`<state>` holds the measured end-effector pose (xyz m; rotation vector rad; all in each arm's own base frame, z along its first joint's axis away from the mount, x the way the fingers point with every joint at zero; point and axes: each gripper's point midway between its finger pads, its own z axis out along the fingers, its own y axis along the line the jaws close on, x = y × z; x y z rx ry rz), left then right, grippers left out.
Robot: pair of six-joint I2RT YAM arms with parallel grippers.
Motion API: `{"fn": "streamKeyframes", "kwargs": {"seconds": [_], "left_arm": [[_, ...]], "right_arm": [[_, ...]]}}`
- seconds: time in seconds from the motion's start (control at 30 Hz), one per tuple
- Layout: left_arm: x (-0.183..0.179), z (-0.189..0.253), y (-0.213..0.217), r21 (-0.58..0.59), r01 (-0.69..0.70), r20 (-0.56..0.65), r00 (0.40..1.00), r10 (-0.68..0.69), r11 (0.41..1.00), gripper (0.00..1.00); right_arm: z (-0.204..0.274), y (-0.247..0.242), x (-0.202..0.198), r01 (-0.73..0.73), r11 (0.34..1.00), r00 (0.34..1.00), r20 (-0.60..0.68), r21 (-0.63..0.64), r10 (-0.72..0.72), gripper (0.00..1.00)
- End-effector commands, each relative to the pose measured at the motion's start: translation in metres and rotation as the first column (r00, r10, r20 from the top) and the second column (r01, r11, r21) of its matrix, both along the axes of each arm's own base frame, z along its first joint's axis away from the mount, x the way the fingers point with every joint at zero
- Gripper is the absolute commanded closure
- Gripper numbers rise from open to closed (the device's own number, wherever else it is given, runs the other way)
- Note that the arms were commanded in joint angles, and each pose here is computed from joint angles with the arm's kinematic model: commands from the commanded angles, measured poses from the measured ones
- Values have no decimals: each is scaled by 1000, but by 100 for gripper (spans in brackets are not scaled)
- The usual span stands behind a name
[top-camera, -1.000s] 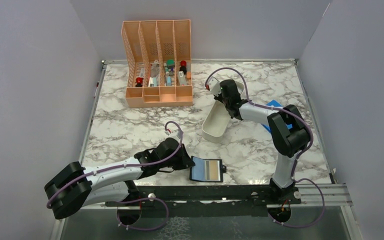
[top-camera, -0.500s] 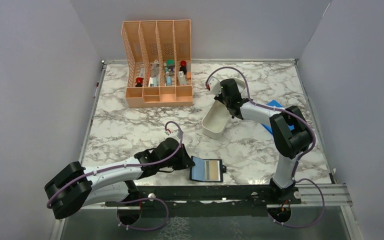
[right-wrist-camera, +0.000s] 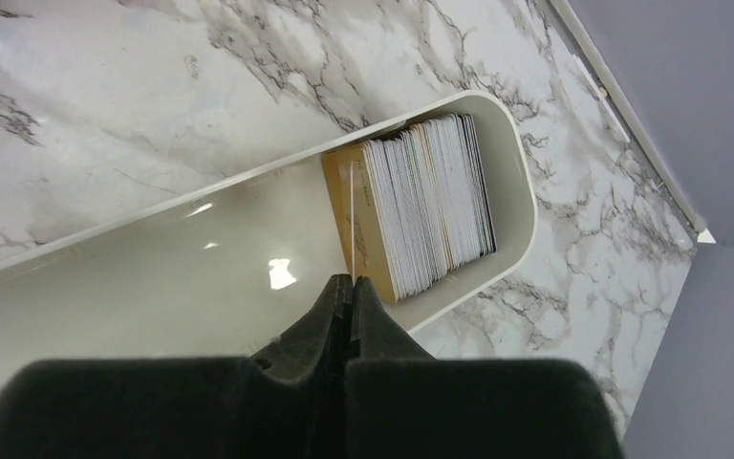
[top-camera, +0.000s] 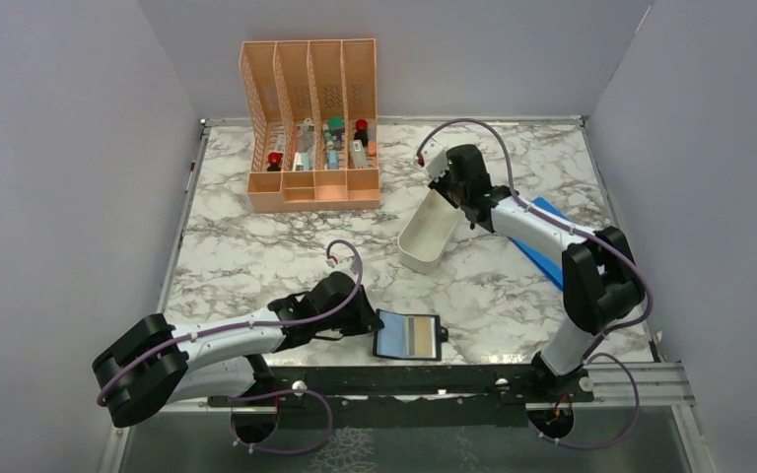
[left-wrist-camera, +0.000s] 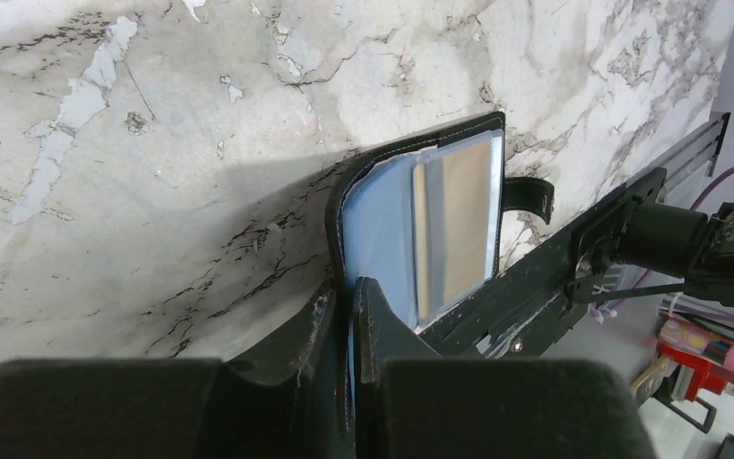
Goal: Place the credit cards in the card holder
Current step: Pick up the credit card from the storage box.
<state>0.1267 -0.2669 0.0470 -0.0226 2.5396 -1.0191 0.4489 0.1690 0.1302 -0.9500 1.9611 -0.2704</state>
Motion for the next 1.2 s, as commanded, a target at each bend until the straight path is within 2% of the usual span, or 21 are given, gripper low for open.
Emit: {"fn": "streamKeyframes", "kwargs": {"seconds": [0.0,0.3,0.4,0.5,0.6,0.7,0.77,1.0,1.17], "left_arm": [[6,6,-5,-15,-9,19,1000,9,1000,89],[9,4,-5,-38,-56,7,998,57,998,95],[11,3,-4,-40,-72,7,997,73,997,95],[13,7,-6,-70,-85,11,996,86,994,95],[15,9,-5,-93,-116,11,993,117,989,95],[17,12,-6,-113,-132,12,991,134,985,94],[17,11,-6,-117,-136,9,990,138,984,94],[17,12,-7,-160,-165,-12,986,165,973,94],[21,25,-10,-218,-182,-3,983,186,959,94]], "right_arm": [[25,9,-13,-14,994,1000,-22,108,16,99],[49,6,-34,146,952,987,-109,271,-120,99],[65,4,-40,202,914,979,-100,352,-178,99],[77,4,-53,284,853,958,-164,439,-234,99],[83,21,-84,255,810,957,-260,528,-132,99],[90,35,-114,196,746,960,-279,637,-15,99],[87,36,-134,213,715,949,-315,666,11,99],[81,45,-200,263,601,886,-435,755,159,99],[65,52,-244,349,508,804,-530,787,270,99]]}}
